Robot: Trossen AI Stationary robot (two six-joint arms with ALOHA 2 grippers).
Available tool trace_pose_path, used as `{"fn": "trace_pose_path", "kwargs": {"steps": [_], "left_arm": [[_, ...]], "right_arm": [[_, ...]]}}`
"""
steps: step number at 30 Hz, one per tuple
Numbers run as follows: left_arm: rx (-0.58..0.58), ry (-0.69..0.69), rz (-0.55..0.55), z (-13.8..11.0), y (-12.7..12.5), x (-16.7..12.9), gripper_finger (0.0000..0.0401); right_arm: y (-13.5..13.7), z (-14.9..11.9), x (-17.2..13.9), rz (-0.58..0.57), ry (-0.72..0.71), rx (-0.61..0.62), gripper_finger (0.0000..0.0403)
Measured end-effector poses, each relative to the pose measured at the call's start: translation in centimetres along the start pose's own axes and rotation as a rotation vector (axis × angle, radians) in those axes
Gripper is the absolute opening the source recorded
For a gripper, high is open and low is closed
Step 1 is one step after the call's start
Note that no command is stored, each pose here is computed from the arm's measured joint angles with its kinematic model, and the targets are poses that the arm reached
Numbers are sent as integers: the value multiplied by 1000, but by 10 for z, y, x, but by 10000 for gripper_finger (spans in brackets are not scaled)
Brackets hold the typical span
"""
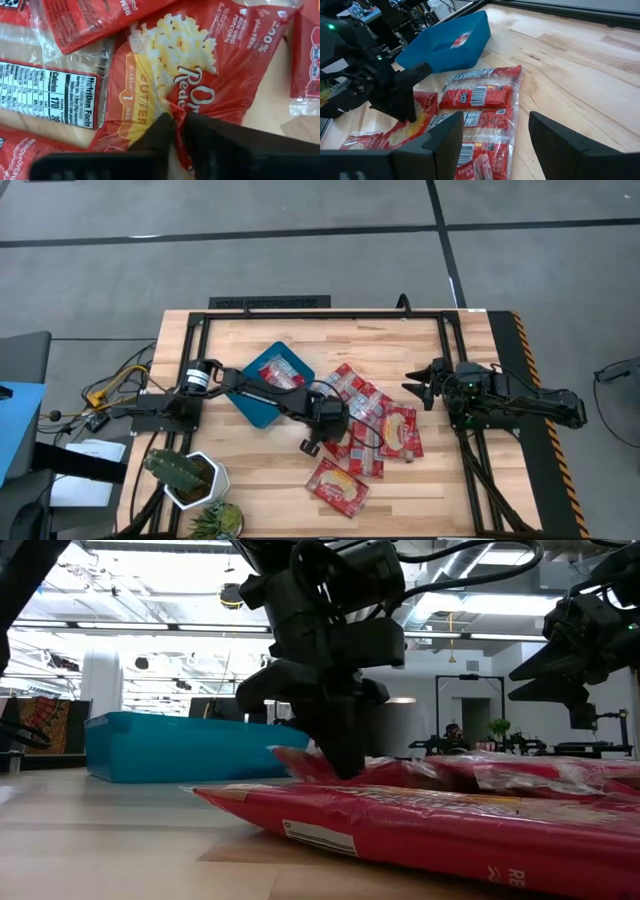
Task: Sort popcorn bags into baskets
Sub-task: Put the red popcorn bag into the blue bin
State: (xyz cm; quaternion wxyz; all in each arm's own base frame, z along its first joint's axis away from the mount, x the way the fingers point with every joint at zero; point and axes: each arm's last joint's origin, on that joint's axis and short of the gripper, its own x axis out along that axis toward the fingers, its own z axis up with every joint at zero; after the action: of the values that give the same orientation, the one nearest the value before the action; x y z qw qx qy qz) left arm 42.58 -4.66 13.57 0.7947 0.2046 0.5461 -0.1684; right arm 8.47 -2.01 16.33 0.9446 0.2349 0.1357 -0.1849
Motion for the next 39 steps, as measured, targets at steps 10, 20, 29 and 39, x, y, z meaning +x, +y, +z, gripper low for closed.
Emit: {"fn": "trace_pose_path", "kwargs": {"steps": [10, 20, 29, 39], "left_arm": [[-105, -12, 4, 19, 3, -15, 0], [-119, -50, 63, 49, 16, -59, 1], [-132, -39, 115, 62, 23, -94, 0], [-541, 82, 3, 40, 36, -97, 0]], "right_arm": [[0, 0, 0, -1, -1, 0, 249], [0, 0, 0, -2, -1, 0, 249], [0, 0, 0, -2, -1, -9, 249], [0, 0, 0, -2, 0, -34, 249]]}}
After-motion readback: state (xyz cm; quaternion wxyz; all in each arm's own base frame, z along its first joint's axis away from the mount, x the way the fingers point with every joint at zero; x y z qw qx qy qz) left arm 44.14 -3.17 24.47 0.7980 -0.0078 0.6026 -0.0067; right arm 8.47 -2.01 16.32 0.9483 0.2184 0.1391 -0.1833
